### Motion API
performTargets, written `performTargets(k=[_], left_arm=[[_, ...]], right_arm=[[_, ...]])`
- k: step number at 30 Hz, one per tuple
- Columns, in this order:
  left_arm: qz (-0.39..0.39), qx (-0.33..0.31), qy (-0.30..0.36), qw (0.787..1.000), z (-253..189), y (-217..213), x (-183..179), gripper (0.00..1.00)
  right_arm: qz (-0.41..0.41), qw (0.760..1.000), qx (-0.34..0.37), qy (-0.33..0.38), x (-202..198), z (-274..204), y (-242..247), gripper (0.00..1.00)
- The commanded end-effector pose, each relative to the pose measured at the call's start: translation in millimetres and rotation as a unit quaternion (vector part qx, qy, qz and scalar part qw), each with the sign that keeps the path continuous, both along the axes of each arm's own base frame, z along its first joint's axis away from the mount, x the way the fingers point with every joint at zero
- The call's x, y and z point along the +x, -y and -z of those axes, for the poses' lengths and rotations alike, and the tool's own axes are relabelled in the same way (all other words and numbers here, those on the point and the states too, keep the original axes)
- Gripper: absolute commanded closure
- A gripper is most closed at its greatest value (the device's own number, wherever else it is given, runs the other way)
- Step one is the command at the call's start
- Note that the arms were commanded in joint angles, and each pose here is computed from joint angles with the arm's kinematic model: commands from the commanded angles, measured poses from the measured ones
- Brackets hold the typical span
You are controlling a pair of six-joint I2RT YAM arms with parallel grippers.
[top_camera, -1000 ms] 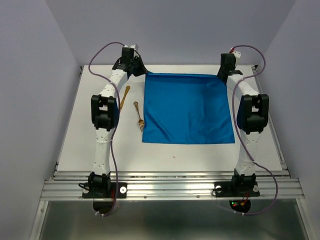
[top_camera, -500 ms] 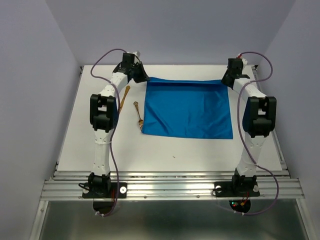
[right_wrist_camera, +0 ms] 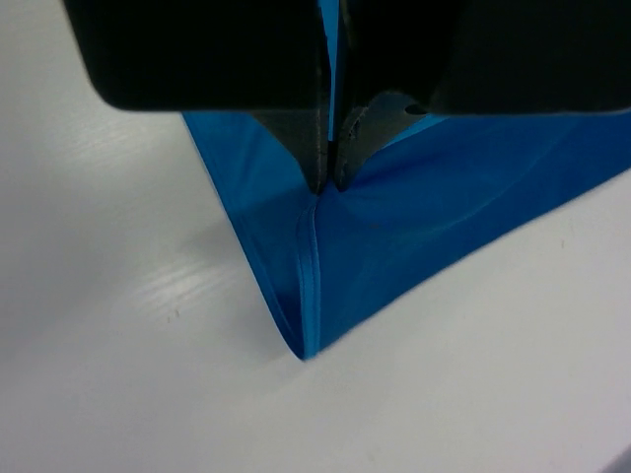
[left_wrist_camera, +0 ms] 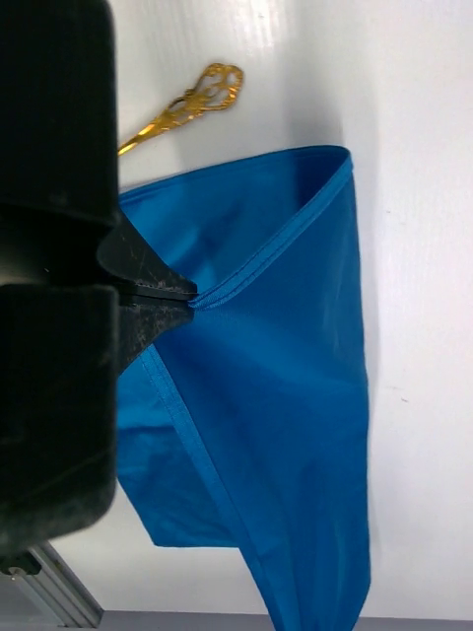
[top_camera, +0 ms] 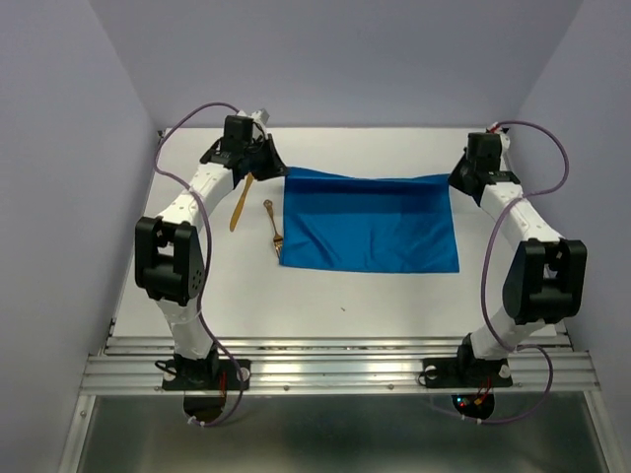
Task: Fold the napkin into a case and place the utensils inside
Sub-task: Fold and flatten the napkin at the center of the board.
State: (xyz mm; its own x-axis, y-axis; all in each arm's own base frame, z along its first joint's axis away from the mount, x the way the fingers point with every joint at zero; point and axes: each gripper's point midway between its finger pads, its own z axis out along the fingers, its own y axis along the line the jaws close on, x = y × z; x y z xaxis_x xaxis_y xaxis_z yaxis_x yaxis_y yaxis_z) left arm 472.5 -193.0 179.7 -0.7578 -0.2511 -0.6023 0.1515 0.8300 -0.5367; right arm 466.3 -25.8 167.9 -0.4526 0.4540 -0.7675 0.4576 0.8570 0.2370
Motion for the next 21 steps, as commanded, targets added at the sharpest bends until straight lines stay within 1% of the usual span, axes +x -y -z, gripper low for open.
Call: performTargets(k=[1, 2, 5, 6, 7, 8, 10, 15, 17, 21], left_arm=[[0.001, 0.011, 0.013, 1.000, -8, -7, -26, 1.00], [0.001, 0.015, 0.001, 1.000, 1, -9, -36, 1.00], [0.004, 0.013, 0.001, 1.000, 0, -8, -56, 1.00], [0.006, 0.014, -0.010, 1.000, 12, -8, -66, 1.00], [0.008, 0.012, -0.004, 1.000, 8, -7, -73, 1.00], [0.015, 0.015, -0.019, 1.000, 21, -5, -85, 1.00], [0.019, 0.010, -0.016, 1.000, 22, -2, -95, 1.00], [0.038, 0.006, -0.031, 0.999, 42, 12, -123, 1.00], [0.041, 0.006, -0.034, 0.999, 48, 14, -130, 1.00], [0.036, 0.007, -0.025, 0.999, 50, 13, -131, 1.00]], right_arm=[[0.000, 0.998, 0.046, -0.040, -42, 17, -12, 0.99], [0.002, 0.997, 0.054, -0.058, -56, 32, -14, 0.99], [0.001, 0.995, 0.070, -0.073, -80, 38, -19, 0.99], [0.000, 0.993, 0.072, -0.090, -93, 52, -20, 0.99], [0.002, 0.993, 0.073, -0.094, -100, 56, -20, 0.99], [0.004, 0.993, 0.074, -0.090, -106, 54, -20, 0.99], [0.009, 0.992, 0.070, -0.106, -121, 66, -18, 0.99], [0.023, 0.991, 0.064, -0.118, -137, 77, -14, 0.99], [0.028, 0.989, 0.064, -0.127, -143, 85, -13, 0.99], [0.031, 0.989, 0.066, -0.129, -150, 87, -13, 0.99]])
